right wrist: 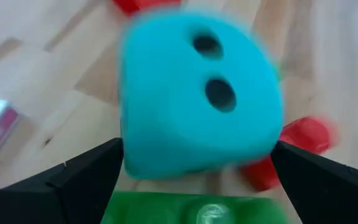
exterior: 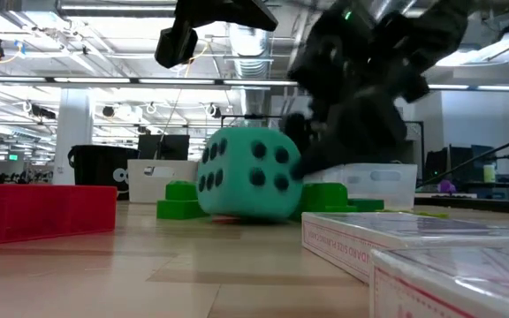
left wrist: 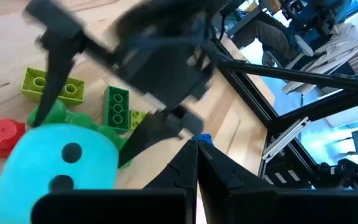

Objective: Pick & Place Toys
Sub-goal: Put the blue dice into the black transparent bin

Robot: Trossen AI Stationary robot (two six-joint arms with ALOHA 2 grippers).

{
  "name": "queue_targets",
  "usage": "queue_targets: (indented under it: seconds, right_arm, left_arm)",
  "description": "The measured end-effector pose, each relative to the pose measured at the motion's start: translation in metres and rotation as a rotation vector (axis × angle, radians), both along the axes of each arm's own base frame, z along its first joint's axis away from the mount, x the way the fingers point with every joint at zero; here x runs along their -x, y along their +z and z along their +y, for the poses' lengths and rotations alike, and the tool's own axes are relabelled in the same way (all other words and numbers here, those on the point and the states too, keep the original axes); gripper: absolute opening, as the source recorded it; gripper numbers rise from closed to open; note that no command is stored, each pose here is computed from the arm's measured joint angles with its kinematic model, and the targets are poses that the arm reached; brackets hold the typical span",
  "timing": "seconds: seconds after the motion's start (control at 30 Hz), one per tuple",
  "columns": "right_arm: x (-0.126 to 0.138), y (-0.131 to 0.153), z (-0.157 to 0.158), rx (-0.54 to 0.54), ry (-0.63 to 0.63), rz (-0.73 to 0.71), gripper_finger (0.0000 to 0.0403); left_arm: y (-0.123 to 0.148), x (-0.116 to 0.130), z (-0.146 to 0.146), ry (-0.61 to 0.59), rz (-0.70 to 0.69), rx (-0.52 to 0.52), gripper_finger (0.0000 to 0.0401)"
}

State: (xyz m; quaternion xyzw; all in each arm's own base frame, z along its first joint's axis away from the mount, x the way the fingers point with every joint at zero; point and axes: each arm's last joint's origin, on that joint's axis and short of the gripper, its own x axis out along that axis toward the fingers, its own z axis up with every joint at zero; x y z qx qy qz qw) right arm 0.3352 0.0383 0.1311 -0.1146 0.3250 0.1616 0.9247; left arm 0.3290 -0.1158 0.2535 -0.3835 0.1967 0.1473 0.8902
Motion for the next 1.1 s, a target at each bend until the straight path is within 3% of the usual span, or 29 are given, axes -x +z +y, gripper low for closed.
queue_targets:
  seconds: [0.2, 0.5, 0.77, 0.93, 1.1]
  right_arm:
    - [-0.012, 0.003, -0.003, 0.003, -0.011, 0.063, 0.0400]
    - [-0.032, 0.031, -0.001, 0.018, -0.019, 0.020, 0.0400]
    - [-0.039, 0.042, 0.000, 0.032, -0.007, -0.002, 0.0400]
    - [-0.040, 0.044, -0.001, 0.032, -0.010, 0.001, 0.0400]
    - [-0.039, 0.044, -0.001, 0.031, -0.011, 0.010, 0.0400]
  left_arm:
    - [0.002, -0.001, 0.000, 0.001, -0.022, 0.008, 0.0000]
    - [0.000, 0.000, -0.001, -0.026, 0.001, 0.016, 0.0000]
    - [-0.001, 0.003, -0.009, -0.127, 0.042, 0.135, 0.0000]
    - [-0.012, 0.015, -0.019, -0.110, 0.187, 0.229, 0.0000]
    - [-0.026, 0.029, -0.019, -0.009, 0.371, 0.306, 0.0000]
